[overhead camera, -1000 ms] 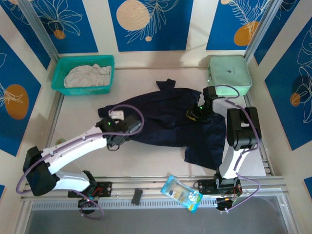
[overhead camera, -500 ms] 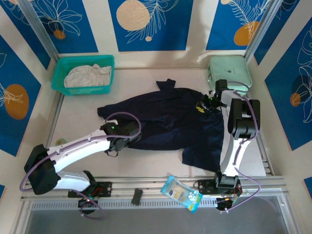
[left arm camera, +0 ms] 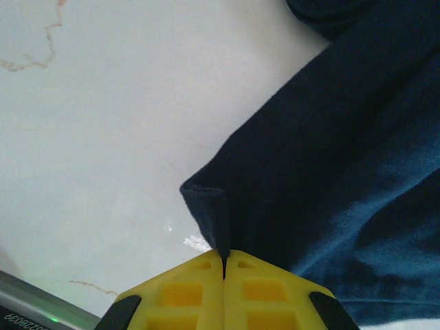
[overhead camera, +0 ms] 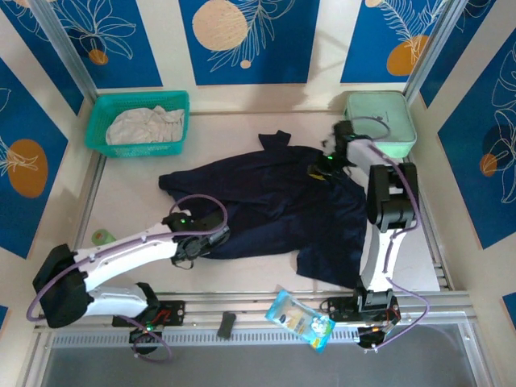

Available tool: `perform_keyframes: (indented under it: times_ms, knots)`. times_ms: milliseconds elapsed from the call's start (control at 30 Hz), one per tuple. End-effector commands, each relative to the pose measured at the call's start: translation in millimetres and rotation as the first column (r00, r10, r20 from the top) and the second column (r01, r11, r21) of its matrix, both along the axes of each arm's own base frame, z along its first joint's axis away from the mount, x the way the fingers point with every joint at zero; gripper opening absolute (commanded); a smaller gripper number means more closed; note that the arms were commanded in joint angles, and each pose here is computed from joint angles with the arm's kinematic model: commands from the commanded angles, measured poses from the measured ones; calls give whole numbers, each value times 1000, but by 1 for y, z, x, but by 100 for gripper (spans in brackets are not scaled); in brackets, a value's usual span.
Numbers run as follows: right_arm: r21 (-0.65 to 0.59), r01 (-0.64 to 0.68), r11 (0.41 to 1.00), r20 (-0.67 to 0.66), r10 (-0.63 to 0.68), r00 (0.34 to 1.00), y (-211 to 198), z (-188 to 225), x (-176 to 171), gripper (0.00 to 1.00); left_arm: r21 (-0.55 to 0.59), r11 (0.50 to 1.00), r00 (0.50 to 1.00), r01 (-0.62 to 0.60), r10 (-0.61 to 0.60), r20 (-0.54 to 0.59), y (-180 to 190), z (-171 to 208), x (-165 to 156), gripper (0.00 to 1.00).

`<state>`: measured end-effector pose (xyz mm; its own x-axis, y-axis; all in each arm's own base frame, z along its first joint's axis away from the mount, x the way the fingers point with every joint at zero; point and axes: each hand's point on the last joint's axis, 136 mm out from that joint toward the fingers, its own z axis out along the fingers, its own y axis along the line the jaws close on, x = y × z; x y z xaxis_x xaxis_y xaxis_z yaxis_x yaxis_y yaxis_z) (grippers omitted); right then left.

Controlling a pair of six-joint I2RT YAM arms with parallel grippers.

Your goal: Fold and stack the t-shirts

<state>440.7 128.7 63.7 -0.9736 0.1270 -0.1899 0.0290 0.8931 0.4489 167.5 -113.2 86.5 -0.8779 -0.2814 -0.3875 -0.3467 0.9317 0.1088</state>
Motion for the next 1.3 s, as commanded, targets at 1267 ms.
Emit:
perform_keyframes:
  times_ms: [1267]
  knots:
    - [-1,488,873,-162,-481,861,-60,-50,127,10,-68,995,997,-70,68,-34,36,-24,54,0]
